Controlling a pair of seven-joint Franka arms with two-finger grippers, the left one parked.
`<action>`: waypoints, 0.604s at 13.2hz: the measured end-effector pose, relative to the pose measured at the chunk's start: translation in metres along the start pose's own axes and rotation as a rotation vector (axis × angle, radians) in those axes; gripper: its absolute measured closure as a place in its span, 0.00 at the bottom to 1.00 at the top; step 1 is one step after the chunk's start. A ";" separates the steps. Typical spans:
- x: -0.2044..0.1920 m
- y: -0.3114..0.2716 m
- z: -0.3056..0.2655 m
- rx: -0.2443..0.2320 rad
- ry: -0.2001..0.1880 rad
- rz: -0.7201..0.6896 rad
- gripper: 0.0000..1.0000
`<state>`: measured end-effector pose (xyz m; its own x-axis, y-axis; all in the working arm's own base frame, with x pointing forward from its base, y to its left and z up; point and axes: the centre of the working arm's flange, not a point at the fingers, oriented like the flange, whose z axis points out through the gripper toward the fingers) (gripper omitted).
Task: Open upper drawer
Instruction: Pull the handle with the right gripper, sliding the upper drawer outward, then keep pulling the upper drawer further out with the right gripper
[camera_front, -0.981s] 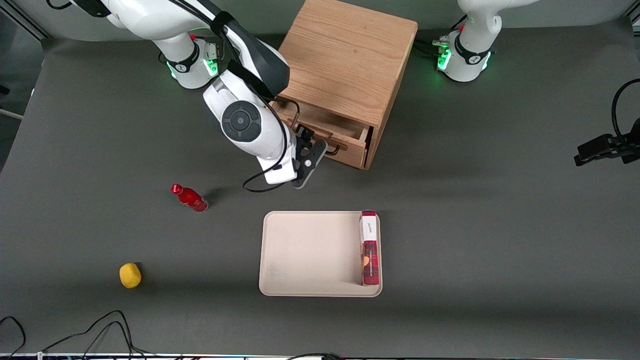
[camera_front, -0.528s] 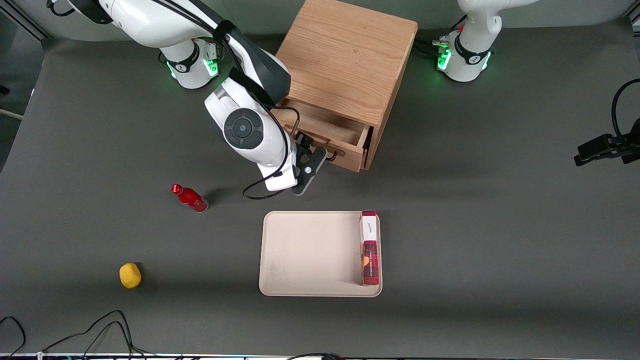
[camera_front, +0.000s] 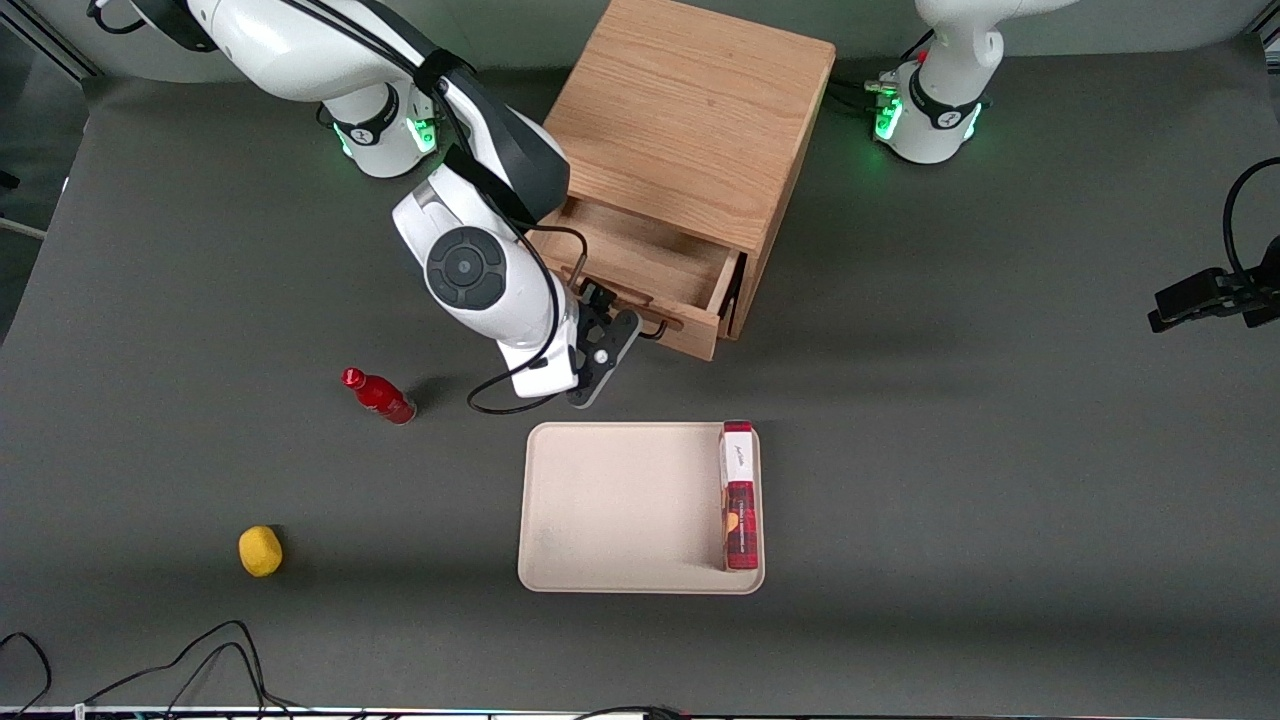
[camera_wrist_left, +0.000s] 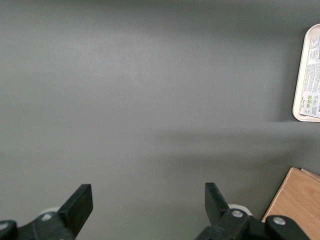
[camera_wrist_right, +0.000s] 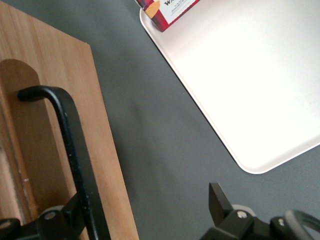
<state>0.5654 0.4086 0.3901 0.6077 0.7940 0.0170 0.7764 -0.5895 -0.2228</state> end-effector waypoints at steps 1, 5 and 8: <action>0.001 0.002 -0.001 -0.002 0.002 -0.004 0.00; 0.003 0.009 -0.003 -0.006 0.011 -0.007 0.00; 0.002 0.020 -0.007 -0.007 0.019 -0.007 0.00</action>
<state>0.5827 0.3973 0.3921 0.6053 0.7951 0.0376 0.7818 -0.5851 -0.2155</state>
